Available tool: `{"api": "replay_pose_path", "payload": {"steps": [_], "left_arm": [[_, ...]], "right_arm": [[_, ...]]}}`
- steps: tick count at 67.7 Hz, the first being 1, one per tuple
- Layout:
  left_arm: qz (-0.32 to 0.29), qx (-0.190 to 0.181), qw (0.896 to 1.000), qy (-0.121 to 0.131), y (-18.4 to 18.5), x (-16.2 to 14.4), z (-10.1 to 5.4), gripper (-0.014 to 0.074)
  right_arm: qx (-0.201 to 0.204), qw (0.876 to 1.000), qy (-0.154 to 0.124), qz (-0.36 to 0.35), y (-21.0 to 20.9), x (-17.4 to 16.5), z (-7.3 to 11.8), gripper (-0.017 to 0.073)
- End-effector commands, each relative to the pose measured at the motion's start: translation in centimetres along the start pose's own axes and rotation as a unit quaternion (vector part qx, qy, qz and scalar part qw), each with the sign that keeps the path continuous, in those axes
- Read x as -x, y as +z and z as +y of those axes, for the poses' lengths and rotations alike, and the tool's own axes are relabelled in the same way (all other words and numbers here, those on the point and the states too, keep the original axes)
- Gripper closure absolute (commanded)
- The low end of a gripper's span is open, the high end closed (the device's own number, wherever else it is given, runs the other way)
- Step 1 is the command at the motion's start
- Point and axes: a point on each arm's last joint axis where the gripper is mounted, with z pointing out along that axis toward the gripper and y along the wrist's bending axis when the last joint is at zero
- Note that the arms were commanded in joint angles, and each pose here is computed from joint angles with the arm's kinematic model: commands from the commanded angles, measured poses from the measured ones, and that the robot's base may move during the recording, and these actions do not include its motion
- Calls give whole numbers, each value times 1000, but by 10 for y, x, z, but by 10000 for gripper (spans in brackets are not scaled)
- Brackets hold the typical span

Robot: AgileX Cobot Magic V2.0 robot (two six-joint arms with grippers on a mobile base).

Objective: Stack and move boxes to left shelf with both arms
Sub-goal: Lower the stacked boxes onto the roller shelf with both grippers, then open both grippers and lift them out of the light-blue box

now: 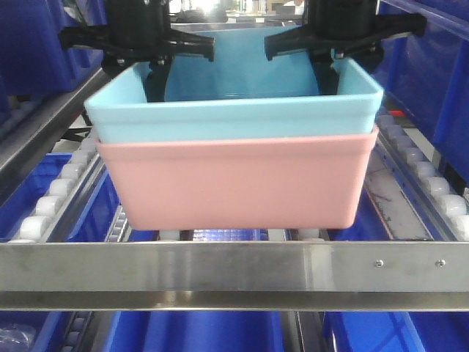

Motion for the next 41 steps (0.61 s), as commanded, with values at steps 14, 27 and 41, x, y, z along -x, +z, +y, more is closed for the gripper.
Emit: {"api": "replay_pose_path", "payload": {"steps": [14, 27, 41], "left_arm": [[-102, -44, 994, -1, -46, 19, -3, 597], [-98, -38, 994, 1, -46, 18, -2, 454], [-83, -29, 996, 0, -46, 15, -1, 183]], "right_arm": [[31, 997, -7, -76, -41, 14, 2, 501], [36, 996, -7, -86, -41, 16, 3, 295], [30, 996, -10, -89, -42, 16, 2, 15]]}}
